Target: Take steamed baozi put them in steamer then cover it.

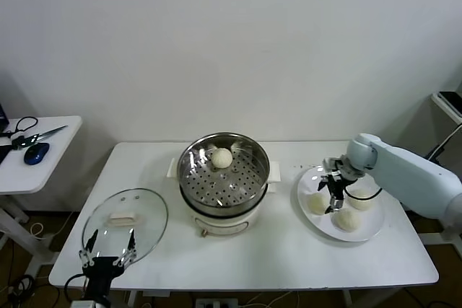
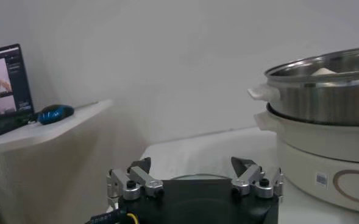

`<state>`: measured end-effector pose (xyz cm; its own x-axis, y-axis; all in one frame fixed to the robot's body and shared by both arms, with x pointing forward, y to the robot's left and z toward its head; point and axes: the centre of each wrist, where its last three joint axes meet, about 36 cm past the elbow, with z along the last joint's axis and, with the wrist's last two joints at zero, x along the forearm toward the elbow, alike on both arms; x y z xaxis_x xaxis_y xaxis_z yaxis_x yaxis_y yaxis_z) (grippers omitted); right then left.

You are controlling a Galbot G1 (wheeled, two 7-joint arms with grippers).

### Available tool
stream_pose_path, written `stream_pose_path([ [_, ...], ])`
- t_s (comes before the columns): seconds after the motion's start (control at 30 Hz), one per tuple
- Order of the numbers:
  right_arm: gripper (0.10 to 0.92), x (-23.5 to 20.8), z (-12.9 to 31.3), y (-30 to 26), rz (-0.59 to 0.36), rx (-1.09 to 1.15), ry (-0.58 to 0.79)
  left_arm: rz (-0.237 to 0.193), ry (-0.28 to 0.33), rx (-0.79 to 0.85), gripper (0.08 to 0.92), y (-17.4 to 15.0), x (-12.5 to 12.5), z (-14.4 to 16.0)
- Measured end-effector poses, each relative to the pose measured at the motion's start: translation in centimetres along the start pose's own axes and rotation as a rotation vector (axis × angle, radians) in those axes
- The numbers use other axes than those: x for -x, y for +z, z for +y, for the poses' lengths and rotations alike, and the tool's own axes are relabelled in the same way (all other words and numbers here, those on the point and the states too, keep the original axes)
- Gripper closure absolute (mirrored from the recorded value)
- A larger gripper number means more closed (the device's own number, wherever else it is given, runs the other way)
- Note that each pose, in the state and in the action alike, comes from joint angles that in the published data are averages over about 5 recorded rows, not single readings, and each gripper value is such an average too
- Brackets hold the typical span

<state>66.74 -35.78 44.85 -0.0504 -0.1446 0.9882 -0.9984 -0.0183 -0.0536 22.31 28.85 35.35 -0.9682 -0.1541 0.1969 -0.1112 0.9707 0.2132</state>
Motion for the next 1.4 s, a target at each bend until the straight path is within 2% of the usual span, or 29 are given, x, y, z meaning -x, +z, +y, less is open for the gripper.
stream_pose_path([
  [0.2, 0.209, 0.6, -0.3, -0.2, -0.002, 0.004, -0.009, 0.004, 0.002, -0.004, 0.177, 0.2, 0.0, -0.2],
  [0.5, 0.312, 0.7, -0.6, -0.2, -0.010, 0.001, -0.012, 0.005, 0.005, -0.004, 0.177, 0.2, -0.1, -0.3],
  [0.77, 0.333, -1.0, -1.0, -0.1, -0.020, 0.010, 0.006, 0.000, 0.012, -0.004, 0.177, 0.0, 0.0, -0.5],
  [1.07, 0.335, -8.7, -3.5, -2.2, -0.058, 0.000, 0.077, -0.001, 0.023, -0.008, 0.177, -0.2, -0.3, -0.8],
  [1.4, 0.335, -20.1, -6.5, -9.8, -0.122, -0.060, 0.158, -0.007, 0.042, -0.015, 0.177, -0.6, -0.7, -1.4],
])
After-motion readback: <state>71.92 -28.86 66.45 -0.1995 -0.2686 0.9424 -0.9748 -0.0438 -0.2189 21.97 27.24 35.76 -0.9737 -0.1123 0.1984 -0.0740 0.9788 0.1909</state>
